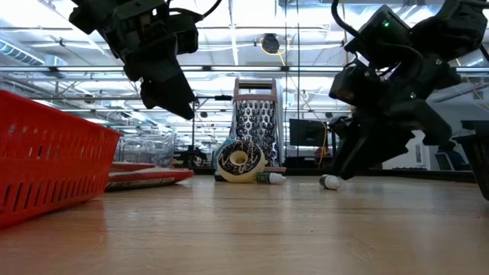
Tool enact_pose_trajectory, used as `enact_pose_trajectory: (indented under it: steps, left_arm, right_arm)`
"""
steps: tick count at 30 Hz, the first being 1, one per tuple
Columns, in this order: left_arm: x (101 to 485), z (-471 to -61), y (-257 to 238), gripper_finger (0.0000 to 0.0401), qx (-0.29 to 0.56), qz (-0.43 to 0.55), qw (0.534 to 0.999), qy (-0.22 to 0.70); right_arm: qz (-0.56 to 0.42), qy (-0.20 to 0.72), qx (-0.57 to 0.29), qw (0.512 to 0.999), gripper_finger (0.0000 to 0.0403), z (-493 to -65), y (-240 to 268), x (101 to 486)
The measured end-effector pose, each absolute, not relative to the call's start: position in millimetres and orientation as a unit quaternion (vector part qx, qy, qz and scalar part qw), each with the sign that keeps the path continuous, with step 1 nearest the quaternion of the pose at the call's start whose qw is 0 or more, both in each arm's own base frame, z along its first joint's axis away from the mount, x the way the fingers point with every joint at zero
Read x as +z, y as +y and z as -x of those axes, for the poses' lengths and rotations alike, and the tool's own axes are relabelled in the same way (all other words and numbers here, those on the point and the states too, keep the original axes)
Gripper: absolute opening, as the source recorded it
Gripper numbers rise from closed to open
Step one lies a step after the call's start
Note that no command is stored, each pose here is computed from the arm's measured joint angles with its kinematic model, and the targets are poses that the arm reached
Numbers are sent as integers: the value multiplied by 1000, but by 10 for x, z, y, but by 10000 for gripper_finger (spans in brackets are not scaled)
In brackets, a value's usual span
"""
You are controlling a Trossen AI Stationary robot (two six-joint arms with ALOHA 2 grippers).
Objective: Pick & Place Food Item
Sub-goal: Put the brown food coloring bottle into the red bin
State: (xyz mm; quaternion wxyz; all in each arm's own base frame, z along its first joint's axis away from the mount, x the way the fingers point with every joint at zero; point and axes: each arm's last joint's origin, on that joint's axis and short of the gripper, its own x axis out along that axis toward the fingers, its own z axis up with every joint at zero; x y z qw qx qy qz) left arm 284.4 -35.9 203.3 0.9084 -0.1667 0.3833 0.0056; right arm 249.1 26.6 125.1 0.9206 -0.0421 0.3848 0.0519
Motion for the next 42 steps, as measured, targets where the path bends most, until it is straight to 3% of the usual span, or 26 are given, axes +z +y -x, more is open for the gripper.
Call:
enact_pose_trajectory:
  steps: [7,17,24,42]
  left_arm:
    - [2032,-2843,-359,216,6,167,908,384]
    - [2032,-2844,-358,216,8,166,909,383]
    - [2032,-2843,-358,216,8,166,909,383]
    - [2031,-2843,-358,216,6,159,910,384]
  right_arm:
    - [145,373,65,914,135,-2509,213,1259]
    - [190,331,75,921,196,-2643,212,1161]
    - [184,355,74,914,216,-2664,186,1012]
    - [99,401,38,910,199,-2532,168,1113]
